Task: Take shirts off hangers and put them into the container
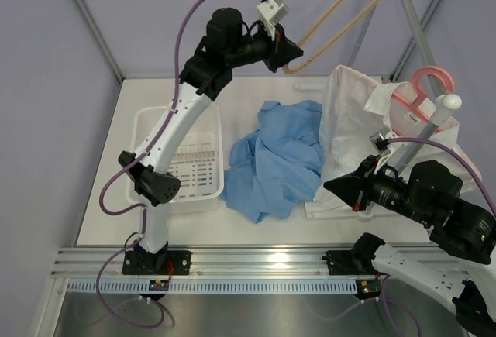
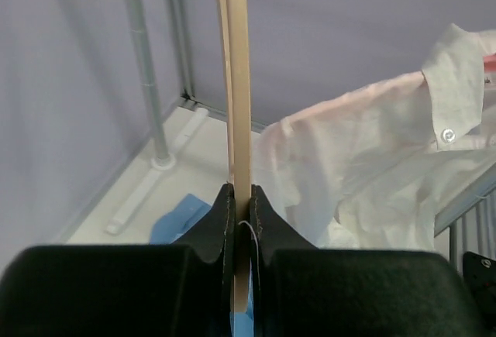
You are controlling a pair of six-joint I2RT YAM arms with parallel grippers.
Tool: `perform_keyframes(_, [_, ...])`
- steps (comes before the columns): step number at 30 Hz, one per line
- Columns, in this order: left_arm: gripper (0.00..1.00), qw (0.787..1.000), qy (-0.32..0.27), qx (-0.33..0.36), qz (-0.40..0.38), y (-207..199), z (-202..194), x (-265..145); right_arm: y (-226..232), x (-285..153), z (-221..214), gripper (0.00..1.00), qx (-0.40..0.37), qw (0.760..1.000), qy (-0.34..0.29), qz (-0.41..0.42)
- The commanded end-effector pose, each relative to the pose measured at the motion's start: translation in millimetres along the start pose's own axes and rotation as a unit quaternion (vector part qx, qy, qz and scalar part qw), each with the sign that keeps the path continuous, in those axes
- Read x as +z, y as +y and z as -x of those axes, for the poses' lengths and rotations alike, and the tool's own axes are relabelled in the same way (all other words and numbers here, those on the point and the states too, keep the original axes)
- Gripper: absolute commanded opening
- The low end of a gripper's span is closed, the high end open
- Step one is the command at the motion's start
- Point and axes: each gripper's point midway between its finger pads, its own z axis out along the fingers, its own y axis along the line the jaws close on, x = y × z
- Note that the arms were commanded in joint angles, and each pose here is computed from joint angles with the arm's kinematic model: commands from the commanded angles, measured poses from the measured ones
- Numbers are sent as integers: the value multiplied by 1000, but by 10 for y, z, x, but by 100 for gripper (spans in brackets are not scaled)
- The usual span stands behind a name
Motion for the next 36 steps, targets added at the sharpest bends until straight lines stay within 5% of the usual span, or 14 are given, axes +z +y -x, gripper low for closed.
perform_keyframes(1, [0, 999, 28, -10, -23, -164, -301, 247, 72, 24, 41, 0, 0, 1000, -5, 17])
perform_keyframes(6, [0, 996, 52, 12, 72, -84, -461, 109, 65, 22, 12, 0, 1, 1000, -4, 18])
perform_keyframes(7, [0, 995, 14, 23, 94, -126, -157, -53, 64, 21, -2, 0, 2, 1000, -3, 19])
perform_keyframes(13, [0, 976, -45, 3, 211, 45, 27, -582, 61, 40, -28, 0, 5, 1000, -1, 21])
perform_keyframes(24, [0, 987, 24, 40, 152, -166, 158, -600, 105, -14, 0, 0, 10, 999, -7, 30])
perform_keyframes(36, [0, 976, 144, 33, 158, -122, -395, -723, 92, 9, -5, 0, 7, 1000, 0, 25])
